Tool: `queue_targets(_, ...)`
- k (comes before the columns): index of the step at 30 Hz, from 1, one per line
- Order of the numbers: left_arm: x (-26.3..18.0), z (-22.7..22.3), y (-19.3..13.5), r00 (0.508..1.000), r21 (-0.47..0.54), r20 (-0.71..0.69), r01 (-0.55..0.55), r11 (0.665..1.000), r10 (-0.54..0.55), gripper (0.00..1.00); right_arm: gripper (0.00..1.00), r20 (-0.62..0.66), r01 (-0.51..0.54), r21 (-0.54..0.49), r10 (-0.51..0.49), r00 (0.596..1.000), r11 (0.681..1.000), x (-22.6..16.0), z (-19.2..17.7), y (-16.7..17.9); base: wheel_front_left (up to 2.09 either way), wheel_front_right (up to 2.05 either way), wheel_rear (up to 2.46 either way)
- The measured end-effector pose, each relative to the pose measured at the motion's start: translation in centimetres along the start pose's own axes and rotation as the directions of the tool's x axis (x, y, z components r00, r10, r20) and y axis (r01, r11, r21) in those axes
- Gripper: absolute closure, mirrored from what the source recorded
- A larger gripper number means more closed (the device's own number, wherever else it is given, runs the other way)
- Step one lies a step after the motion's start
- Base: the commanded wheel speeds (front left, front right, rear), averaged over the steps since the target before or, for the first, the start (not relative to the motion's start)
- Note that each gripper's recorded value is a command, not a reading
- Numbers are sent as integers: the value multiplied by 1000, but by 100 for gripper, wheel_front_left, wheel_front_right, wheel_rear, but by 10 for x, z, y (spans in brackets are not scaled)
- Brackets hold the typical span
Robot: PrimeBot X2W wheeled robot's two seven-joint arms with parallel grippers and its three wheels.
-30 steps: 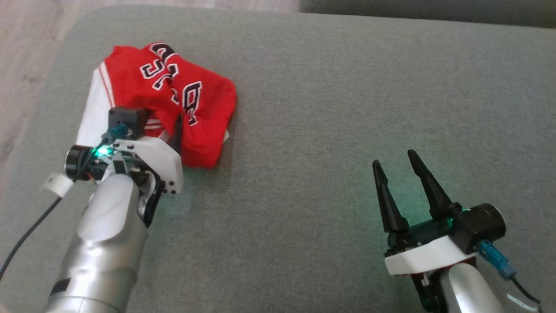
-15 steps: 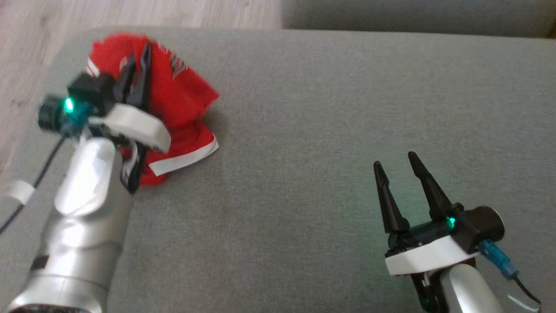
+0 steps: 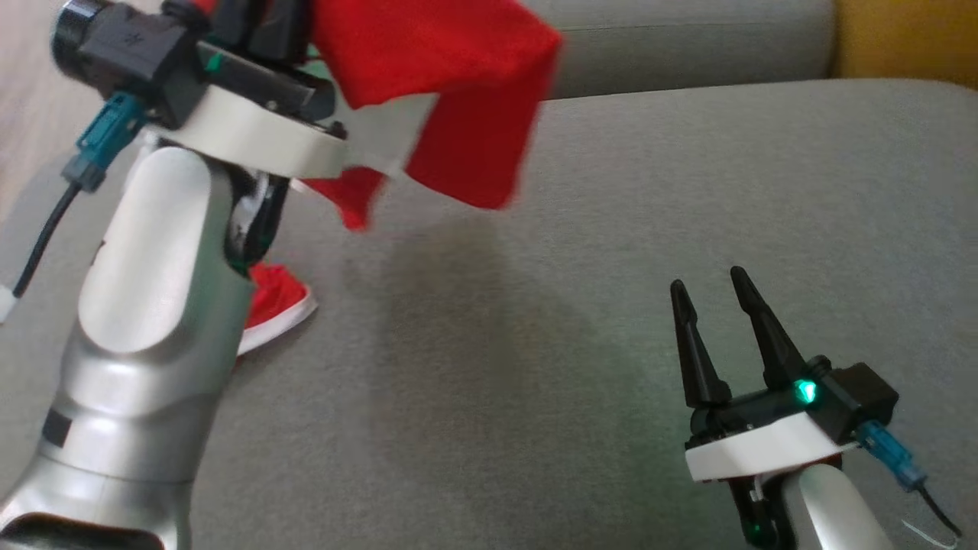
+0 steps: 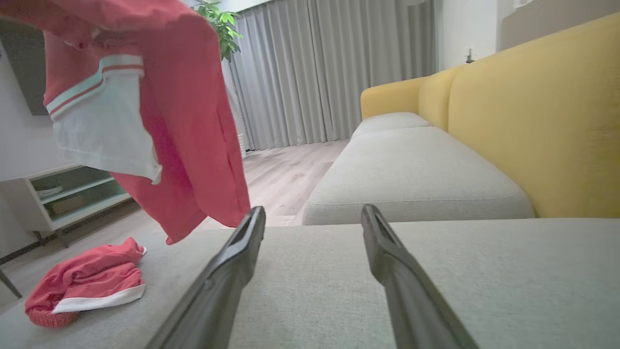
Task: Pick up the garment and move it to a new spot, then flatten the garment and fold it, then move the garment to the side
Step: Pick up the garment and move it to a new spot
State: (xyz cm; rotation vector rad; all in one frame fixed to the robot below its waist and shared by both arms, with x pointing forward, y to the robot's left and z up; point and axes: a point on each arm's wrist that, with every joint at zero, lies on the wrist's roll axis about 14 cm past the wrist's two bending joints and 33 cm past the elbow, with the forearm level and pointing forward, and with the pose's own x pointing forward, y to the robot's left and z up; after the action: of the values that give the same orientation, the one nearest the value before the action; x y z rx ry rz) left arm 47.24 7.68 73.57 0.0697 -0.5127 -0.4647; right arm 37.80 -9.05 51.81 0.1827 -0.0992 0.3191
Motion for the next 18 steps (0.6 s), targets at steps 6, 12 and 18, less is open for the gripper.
queue_targets(6,17,-12,-64,985,-95,-35,165,982,-169,100,0,22,92,-3,-92,996,996,-16,9,-26,0,0,0)
queue_targets(12,27,-38,-129,941,-193,-57,319,928,-335,100,0,64,179,-5,-178,982,984,-26,25,-52,0,0,0)
queue_targets(18,41,-62,-167,908,-283,-83,373,883,-410,100,0,85,270,-3,-269,959,963,-40,34,-79,0,0,0)
